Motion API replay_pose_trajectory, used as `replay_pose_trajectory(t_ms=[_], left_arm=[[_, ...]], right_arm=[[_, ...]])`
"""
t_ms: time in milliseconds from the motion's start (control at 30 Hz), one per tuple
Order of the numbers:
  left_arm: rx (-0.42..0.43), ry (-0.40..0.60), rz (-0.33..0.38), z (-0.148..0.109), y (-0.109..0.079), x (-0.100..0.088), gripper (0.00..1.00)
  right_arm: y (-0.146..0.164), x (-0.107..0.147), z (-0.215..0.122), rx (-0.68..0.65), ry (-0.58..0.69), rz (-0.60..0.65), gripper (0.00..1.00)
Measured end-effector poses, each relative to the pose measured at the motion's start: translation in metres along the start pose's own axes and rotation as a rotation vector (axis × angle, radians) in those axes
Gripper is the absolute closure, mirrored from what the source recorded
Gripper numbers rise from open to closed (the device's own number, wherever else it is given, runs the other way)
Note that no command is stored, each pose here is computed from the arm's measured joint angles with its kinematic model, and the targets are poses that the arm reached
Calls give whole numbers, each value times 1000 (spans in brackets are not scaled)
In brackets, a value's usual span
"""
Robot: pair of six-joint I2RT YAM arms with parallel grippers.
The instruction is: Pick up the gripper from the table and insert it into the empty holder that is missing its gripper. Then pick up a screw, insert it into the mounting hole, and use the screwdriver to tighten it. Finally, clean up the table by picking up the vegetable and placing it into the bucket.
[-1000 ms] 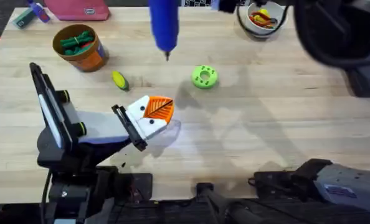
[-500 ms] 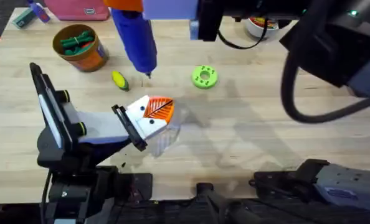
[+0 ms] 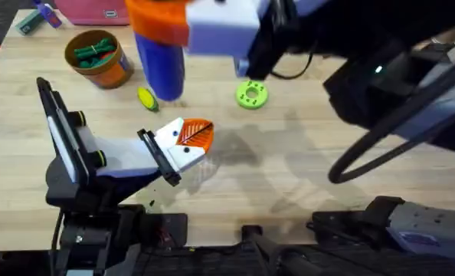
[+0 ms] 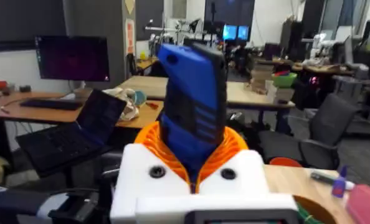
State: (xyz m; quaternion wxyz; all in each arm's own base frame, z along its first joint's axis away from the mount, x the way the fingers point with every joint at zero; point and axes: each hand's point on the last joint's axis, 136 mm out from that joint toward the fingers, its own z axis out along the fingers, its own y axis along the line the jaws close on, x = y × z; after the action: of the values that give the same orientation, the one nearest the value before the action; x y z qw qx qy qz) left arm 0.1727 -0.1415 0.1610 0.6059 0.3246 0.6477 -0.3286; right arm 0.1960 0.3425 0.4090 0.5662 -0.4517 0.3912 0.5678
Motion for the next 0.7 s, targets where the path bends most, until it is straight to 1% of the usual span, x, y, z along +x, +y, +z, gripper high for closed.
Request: replay_pose_trajectory(t_ms=[133, 367, 600, 700], left_arm=[[0, 0, 0, 0, 0, 0, 991], [0, 0, 0, 0, 0, 0, 991], [0, 0, 0, 0, 0, 0, 991], [0, 0, 0, 0, 0, 0, 991]], right_arm=[[7, 19, -5, -29, 33, 65, 976], [13, 21, -5, -71, 42, 75, 976], [6, 44, 0, -73, 74, 109, 976], [7, 48, 1, -78, 79, 102, 976]])
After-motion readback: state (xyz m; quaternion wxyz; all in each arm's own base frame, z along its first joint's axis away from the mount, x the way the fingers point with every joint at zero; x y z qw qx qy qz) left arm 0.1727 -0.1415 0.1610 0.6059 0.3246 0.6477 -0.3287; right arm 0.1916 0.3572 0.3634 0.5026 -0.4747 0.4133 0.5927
